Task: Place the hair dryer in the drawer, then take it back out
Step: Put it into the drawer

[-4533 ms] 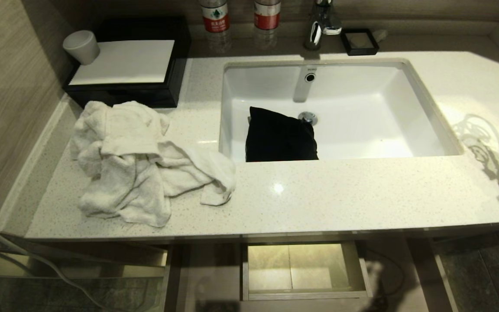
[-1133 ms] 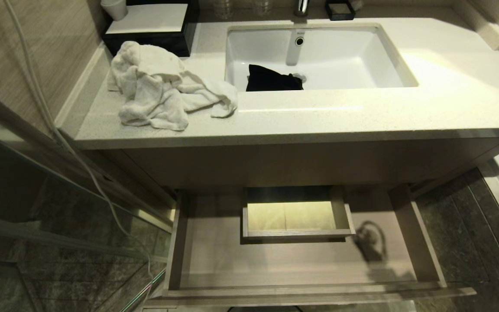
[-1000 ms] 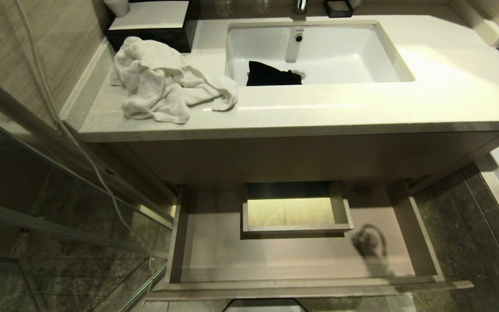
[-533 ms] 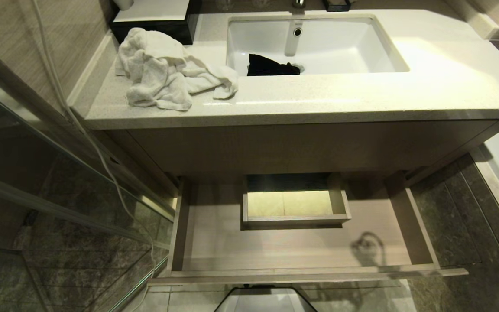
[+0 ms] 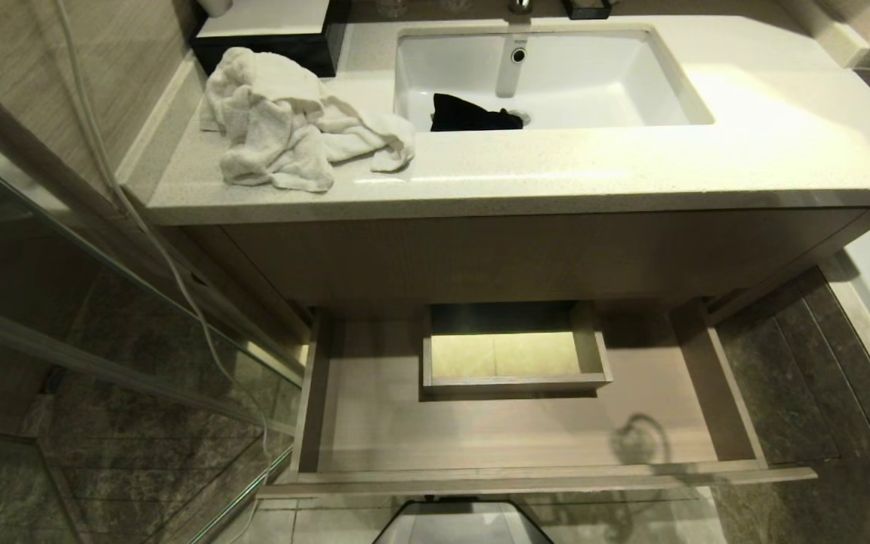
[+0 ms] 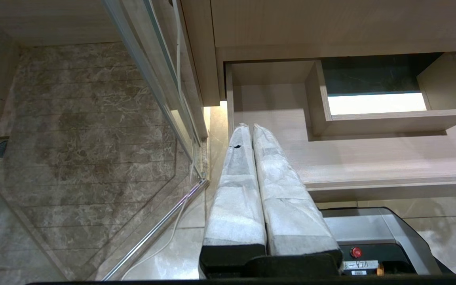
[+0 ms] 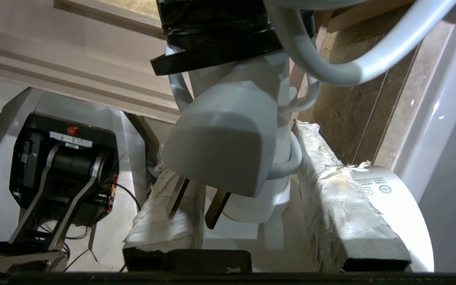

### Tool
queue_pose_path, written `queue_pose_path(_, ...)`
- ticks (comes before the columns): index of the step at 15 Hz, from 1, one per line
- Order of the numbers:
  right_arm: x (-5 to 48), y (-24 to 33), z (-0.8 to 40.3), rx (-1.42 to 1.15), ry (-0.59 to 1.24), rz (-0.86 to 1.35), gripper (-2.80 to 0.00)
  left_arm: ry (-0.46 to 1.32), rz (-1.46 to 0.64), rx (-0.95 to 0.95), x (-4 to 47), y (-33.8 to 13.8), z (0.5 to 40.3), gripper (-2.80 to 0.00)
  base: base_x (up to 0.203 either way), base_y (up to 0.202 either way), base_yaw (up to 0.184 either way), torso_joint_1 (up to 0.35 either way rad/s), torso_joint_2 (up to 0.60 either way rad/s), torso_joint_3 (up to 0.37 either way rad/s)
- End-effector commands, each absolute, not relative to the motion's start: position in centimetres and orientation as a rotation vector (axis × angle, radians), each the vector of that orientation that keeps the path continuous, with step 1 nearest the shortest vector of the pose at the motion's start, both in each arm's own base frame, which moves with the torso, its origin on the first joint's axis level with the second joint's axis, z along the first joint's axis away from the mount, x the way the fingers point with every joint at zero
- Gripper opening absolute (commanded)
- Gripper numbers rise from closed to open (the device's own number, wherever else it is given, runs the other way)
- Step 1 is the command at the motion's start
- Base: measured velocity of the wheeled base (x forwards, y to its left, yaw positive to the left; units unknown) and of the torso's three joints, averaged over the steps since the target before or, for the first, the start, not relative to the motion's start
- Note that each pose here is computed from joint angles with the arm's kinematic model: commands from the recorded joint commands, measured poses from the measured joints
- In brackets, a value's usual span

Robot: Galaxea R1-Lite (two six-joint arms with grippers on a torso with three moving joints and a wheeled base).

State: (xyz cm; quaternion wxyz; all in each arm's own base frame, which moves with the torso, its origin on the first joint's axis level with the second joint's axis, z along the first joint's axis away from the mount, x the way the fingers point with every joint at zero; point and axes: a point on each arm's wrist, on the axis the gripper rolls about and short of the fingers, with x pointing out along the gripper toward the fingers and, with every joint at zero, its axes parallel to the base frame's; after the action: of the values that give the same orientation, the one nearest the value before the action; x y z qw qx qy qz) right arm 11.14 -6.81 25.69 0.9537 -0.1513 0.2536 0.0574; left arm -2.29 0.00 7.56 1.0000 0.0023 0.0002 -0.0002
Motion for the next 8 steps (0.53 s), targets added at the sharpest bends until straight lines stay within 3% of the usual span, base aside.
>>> queue_pose_path(1, 10.86, -6.55, 25.56, -0.311, 0.512, 0.123, -2.8, 0.002, 0.0, 0.005, -2.28, 0.0, 7.49, -2.8, 0.0, 0.0, 0.0, -0.161, 0.3, 0.137)
queue_pose_path(8, 10.58, -6.24, 25.37, -0.315, 0.508, 0.13, -2.8, 0.003, 0.0, 0.005, -2.27, 0.0, 7.5, -2.8, 0.0, 0.0, 0.0, -0.181, 0.34, 0.154)
